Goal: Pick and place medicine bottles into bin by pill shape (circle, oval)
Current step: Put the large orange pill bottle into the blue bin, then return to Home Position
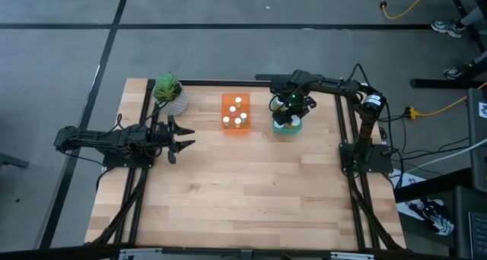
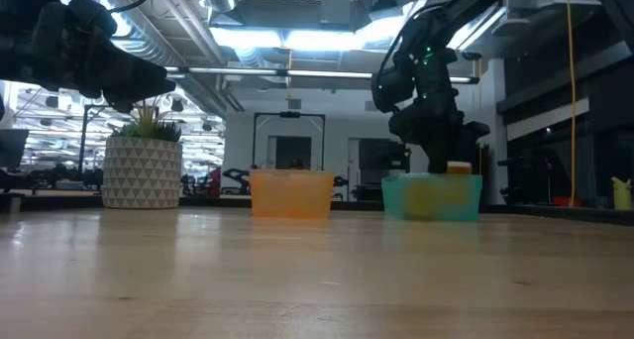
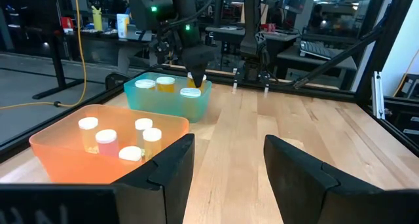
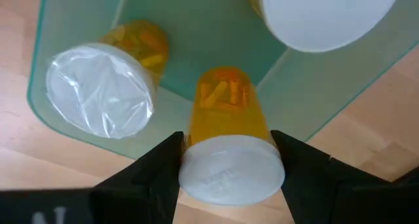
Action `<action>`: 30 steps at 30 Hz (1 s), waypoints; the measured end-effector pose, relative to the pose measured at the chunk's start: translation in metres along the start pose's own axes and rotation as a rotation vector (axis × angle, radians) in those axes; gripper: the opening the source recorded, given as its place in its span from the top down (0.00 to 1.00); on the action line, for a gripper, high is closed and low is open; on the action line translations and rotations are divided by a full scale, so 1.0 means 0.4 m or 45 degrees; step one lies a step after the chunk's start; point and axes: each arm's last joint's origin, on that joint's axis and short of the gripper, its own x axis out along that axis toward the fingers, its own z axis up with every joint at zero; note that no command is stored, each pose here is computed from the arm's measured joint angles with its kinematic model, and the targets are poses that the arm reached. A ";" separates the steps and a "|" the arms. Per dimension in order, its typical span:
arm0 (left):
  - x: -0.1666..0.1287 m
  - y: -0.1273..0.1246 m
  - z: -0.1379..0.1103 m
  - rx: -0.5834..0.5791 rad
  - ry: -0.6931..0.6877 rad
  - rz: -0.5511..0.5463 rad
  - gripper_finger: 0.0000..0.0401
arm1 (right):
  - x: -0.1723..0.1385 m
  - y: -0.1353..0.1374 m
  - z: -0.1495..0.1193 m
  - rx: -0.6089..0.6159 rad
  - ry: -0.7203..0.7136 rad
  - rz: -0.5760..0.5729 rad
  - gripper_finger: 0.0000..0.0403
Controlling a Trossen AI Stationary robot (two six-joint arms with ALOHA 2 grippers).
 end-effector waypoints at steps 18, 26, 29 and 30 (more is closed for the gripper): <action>0.000 0.000 0.000 0.000 0.000 0.000 0.56 | 0.000 0.003 0.005 -0.008 -0.023 0.022 0.39; 0.000 0.000 0.000 0.000 0.000 0.000 0.56 | 0.000 0.002 0.005 -0.007 -0.031 0.006 0.31; 0.000 0.000 0.000 0.000 0.001 0.000 0.56 | -0.001 0.001 0.002 0.000 -0.016 -0.002 0.31; 0.000 0.000 0.000 0.000 0.000 0.000 0.56 | -0.005 0.000 0.000 0.001 -0.005 -0.010 0.32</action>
